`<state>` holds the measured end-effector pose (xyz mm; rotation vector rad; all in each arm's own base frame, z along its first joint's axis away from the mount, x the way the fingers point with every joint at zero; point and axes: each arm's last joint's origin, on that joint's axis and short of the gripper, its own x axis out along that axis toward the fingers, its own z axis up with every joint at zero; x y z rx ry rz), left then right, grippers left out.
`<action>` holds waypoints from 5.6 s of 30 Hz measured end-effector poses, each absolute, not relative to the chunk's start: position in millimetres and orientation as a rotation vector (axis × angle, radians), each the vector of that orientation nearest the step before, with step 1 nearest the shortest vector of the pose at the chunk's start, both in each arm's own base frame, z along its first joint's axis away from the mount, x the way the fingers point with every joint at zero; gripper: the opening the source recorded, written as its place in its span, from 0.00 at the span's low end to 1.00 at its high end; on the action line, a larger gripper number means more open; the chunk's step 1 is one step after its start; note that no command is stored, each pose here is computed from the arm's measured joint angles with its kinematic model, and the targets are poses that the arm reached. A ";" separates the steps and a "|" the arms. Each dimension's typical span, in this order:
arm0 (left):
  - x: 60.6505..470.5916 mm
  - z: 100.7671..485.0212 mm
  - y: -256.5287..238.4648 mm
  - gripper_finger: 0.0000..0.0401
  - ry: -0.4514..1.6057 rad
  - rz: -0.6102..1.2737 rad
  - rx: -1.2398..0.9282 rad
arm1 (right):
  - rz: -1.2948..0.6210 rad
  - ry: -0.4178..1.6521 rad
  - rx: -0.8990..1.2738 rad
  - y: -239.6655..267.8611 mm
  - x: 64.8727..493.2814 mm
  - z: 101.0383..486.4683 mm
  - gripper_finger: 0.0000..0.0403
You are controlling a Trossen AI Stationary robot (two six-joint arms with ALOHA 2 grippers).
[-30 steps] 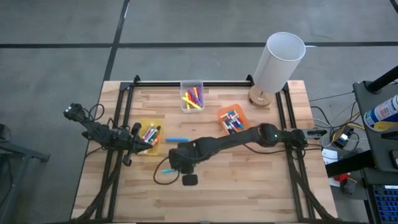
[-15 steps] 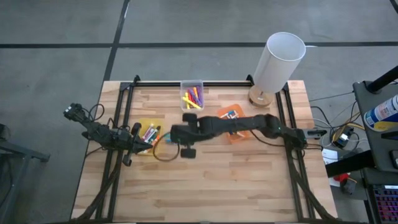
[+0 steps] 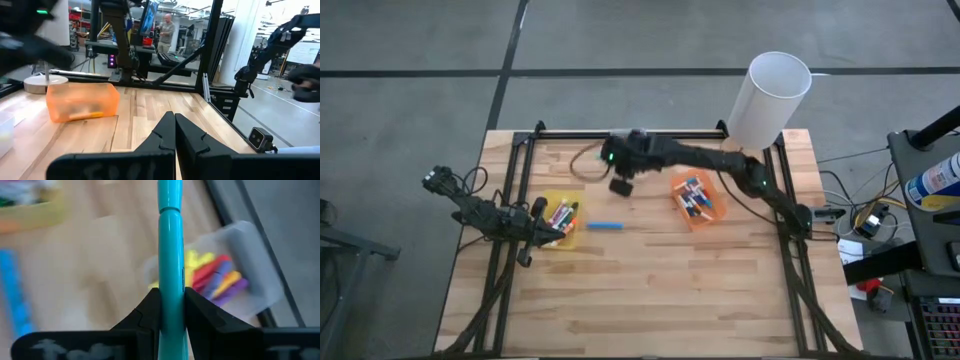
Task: Pick & Place Markers
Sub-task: Put the light blue highlighter into the transparent bin, then put the blue highlighter into the transparent bin, then return to Home Position
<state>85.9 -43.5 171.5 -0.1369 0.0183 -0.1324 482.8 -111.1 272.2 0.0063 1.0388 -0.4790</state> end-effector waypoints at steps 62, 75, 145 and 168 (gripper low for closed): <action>85.9 171.5 -43.5 0.00 0.018 -0.132 -0.137 | 0.014 0.937 -0.112 -10.9 513.2 216.1 0.32; 85.9 171.5 -43.5 0.00 0.018 -0.132 -0.137 | -0.016 0.986 -0.033 -10.4 500.7 146.7 0.30; 85.9 171.5 -43.5 0.00 0.018 -0.132 -0.137 | -0.800 0.962 0.642 -186.4 459.4 178.2 0.32; 85.9 171.6 -43.5 0.00 0.018 -0.132 -0.137 | -0.483 1.108 0.075 -45.9 483.9 210.3 0.18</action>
